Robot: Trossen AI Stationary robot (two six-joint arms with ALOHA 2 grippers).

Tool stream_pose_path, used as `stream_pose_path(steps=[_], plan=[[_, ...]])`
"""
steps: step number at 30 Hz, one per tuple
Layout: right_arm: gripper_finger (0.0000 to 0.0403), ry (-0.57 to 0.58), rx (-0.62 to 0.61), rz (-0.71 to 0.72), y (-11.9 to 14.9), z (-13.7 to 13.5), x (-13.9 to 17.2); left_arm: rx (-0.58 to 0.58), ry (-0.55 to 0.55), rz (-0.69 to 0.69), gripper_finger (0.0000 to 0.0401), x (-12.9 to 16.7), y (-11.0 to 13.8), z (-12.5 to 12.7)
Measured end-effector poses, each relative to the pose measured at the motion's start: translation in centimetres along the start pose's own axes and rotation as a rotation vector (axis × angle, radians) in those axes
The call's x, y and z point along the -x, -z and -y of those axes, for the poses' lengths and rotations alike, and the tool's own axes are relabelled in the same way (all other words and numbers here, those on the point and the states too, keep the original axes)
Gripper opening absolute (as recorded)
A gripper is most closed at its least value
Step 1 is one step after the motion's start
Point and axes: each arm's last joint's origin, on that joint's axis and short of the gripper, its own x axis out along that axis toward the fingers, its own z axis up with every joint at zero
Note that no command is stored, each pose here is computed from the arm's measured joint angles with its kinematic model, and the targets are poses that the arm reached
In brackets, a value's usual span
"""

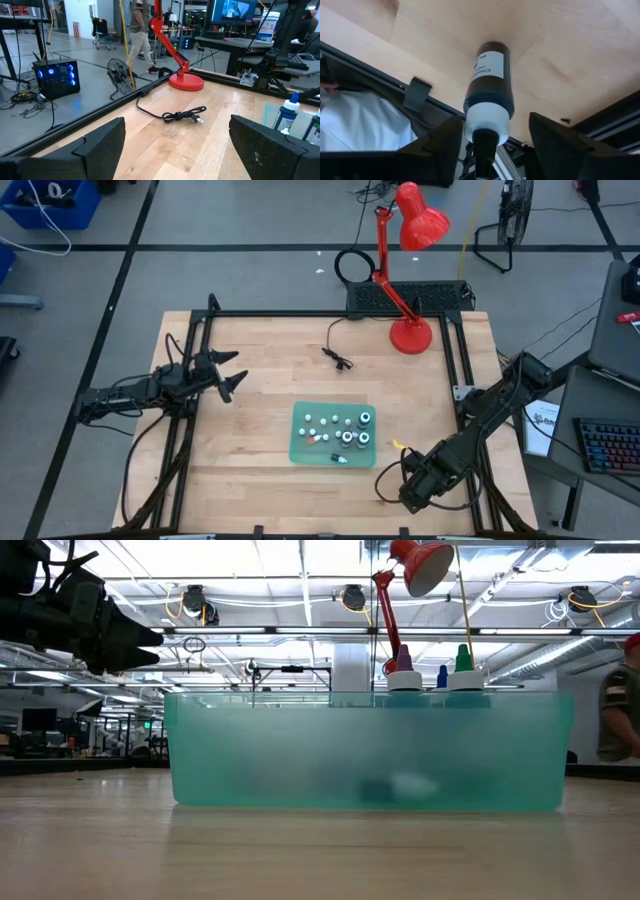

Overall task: Pick & Place food coloring
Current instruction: Put the big black food coloring bottle into the light blue bin

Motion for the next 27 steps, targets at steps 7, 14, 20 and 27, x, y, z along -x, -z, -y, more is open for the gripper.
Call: stream_pose_path(steps=[7, 14, 20, 27], plan=[[0.0132, -0.001, 0.034, 0.0, 0.0, 0.0, 0.0, 0.0, 0.0, 0.0, 0.0353, 0.0, 0.0, 0.0], [0.0107, -0.005, 0.203, 0.068, -0.3, 0.2, 0.4, 0.0, 0.0, 0.0, 0.0353, 0.0, 0.0, 0.0], [0.0107, -0.146, 0.337, 0.262, -0.4, -0.1, 3.5, 0.0, 0.0, 0.0, 0.0353, 0.0, 0.0, 0.0], [0.0107, -0.312, 0.528, 0.499, 0.1, -1.1, 8.5, 0.0, 0.0, 0.0, 0.0353, 0.0, 0.0, 0.0]])
